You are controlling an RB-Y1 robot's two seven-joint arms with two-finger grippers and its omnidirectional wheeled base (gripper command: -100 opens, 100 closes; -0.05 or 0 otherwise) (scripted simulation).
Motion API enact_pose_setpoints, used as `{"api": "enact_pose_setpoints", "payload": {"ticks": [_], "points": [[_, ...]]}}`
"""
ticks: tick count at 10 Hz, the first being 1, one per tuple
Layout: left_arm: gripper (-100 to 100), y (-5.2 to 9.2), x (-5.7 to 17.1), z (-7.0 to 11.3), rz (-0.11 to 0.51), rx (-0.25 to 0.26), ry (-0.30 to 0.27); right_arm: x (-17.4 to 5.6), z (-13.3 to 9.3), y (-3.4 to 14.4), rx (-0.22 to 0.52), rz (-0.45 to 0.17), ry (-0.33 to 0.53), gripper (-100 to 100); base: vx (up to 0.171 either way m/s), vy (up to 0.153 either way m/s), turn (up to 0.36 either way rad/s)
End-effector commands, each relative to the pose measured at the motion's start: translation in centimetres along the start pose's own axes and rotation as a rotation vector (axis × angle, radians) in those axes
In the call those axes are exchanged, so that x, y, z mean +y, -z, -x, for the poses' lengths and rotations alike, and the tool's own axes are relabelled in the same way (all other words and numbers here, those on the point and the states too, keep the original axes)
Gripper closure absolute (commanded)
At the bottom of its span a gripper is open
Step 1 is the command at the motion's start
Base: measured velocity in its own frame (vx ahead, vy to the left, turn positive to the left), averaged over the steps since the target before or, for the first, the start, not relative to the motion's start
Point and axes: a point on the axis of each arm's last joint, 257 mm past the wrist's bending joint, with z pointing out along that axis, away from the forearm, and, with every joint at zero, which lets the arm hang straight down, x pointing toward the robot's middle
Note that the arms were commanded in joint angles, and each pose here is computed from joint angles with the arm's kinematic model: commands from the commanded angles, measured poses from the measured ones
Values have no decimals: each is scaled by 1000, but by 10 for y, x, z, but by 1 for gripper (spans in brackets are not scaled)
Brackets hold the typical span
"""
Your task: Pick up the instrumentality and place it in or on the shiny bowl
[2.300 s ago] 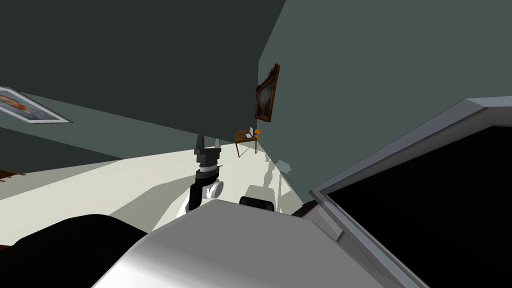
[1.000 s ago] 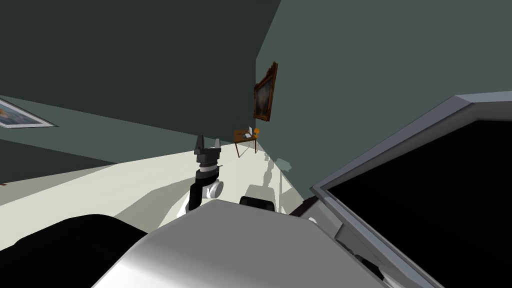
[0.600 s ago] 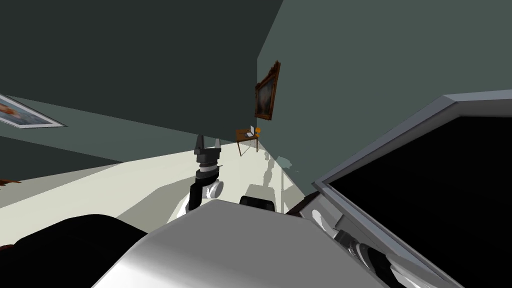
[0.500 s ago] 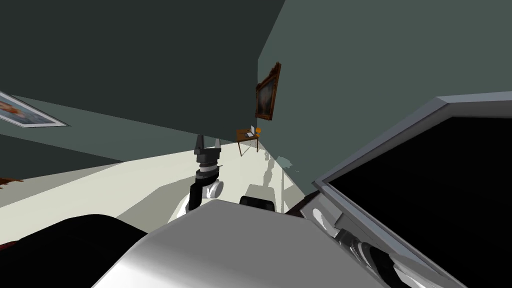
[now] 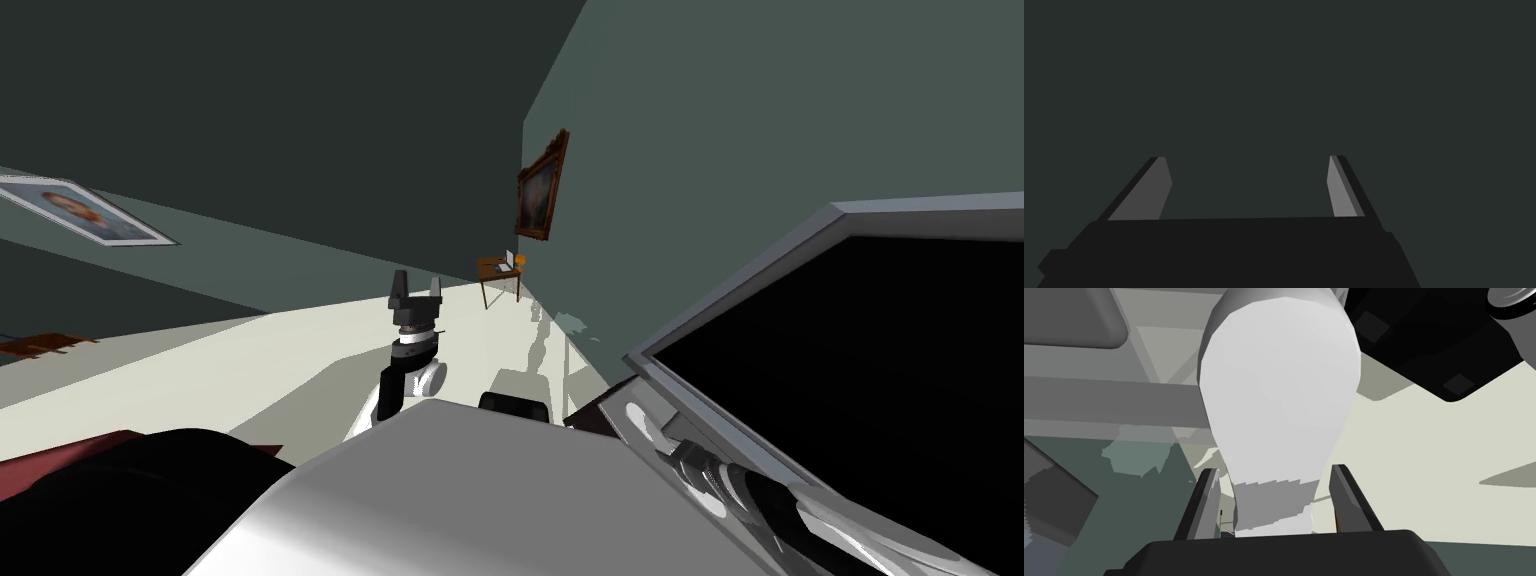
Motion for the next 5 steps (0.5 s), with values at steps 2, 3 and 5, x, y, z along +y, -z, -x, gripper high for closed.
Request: {"api": "enact_pose_setpoints", "payload": {"ticks": [2, 3, 5], "points": [[0, 0, 0, 0, 0, 0, 0, 3, 13, 6, -25, 35, -32, 100, -121, -8, 36], [0, 0, 0, 0, 0, 0, 0, 5, 21, 10, -40, 57, -50, 100, -145, -27, 43], [0, 0, 0, 0, 0, 0, 0, 10, 30, 15, -54, 86, -67, 100, -137, -42, 10]]}}
